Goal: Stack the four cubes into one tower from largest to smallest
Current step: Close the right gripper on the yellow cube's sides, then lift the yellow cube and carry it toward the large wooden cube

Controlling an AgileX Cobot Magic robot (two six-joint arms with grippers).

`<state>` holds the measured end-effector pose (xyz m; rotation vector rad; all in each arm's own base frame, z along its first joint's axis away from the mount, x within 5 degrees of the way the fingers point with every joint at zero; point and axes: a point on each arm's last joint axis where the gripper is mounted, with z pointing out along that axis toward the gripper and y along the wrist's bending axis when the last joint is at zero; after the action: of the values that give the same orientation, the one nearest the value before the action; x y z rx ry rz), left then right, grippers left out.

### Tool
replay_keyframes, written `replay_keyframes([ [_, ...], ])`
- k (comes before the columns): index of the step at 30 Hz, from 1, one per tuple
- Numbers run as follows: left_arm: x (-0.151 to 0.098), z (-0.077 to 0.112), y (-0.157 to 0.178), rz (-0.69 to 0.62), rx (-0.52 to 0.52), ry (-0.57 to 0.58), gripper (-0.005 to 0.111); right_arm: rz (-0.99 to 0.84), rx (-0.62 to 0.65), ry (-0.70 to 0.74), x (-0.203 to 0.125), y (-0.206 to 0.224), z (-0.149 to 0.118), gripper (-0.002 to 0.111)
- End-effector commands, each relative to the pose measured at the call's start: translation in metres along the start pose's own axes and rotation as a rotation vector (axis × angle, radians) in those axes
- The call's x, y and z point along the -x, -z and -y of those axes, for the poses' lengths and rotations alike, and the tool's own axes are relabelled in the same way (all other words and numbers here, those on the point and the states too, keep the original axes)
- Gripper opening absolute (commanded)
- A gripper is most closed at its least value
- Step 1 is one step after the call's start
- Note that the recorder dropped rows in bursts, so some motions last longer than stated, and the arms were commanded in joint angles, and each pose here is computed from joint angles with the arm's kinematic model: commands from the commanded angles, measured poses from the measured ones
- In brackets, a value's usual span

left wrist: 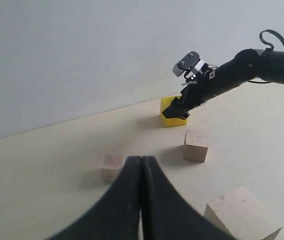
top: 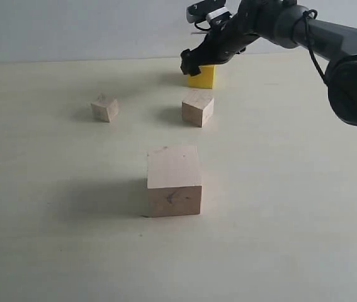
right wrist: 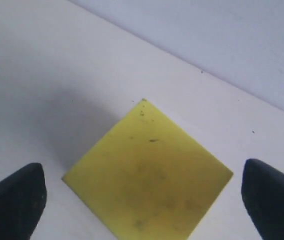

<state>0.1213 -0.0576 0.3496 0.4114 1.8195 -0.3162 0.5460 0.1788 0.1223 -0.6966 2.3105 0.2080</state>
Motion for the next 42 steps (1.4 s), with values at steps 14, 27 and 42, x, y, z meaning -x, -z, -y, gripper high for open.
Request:
replay_keyframes([
  [14, 0.001, 0.0, 0.001, 0.015, -0.005, 0.02, 0.0, 0.004, -0.047, -0.215, -0.011, -0.016, 0.004, 0.056],
  [27, 0.001, 0.0, 0.001, 0.015, -0.004, 0.018, 0.0, 0.057, -0.062, -0.281, 0.027, 0.034, 0.007, 0.002],
  [42, -0.001, 0.0, 0.001, -0.001, -0.005, 0.016, 0.0, -0.009, -0.058, -0.235, 0.062, 0.119, 0.002, 0.002],
])
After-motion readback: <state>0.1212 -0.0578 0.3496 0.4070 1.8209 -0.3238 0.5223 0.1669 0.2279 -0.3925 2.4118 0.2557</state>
